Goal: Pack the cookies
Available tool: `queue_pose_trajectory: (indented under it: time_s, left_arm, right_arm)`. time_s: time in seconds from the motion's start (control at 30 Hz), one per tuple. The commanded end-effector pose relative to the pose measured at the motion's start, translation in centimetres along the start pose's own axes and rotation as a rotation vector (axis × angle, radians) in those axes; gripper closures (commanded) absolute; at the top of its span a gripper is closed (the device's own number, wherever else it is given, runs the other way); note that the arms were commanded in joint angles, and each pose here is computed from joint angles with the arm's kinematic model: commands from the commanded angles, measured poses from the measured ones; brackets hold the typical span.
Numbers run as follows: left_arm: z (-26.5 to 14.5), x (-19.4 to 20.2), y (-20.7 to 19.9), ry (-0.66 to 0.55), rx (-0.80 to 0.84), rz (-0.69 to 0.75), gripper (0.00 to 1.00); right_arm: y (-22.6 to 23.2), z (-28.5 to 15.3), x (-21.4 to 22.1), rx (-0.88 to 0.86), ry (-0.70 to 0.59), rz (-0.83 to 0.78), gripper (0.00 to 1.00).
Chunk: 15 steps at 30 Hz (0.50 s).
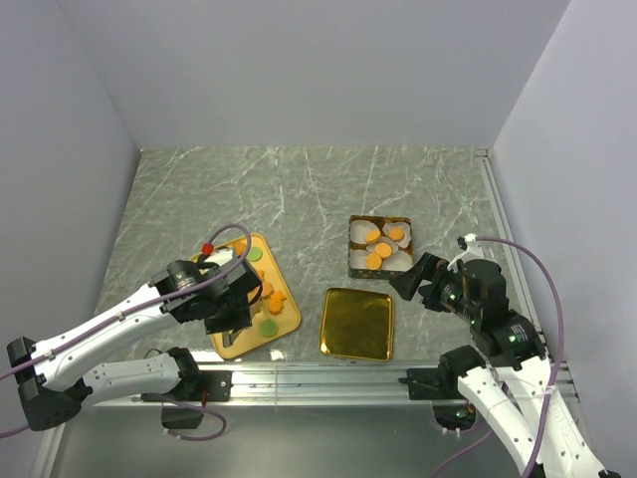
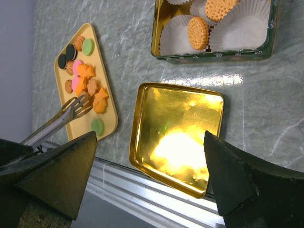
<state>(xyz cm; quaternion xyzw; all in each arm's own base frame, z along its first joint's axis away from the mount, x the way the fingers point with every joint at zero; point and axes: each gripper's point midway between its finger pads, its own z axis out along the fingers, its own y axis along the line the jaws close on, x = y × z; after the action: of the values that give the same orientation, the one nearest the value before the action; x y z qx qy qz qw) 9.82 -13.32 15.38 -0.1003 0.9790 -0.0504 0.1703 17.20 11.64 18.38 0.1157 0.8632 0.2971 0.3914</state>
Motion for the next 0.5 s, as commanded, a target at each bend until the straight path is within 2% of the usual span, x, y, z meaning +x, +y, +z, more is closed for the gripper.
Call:
queue_pose_trajectory:
  time_s: [0.0, 0.47]
  left_arm:
    - [-0.14, 0.33, 0.58, 0.007, -0.007, -0.02, 0.5]
    - [0.68, 0.08, 0.23, 0.014, -0.056, 0.013, 0.52]
  right_arm:
    - [0.39, 0.08, -0.12, -0.021, -0.006, -0.007, 0.0]
    - [0.35, 0.07, -0.02, -0.021, -0.003, -0.003, 0.0]
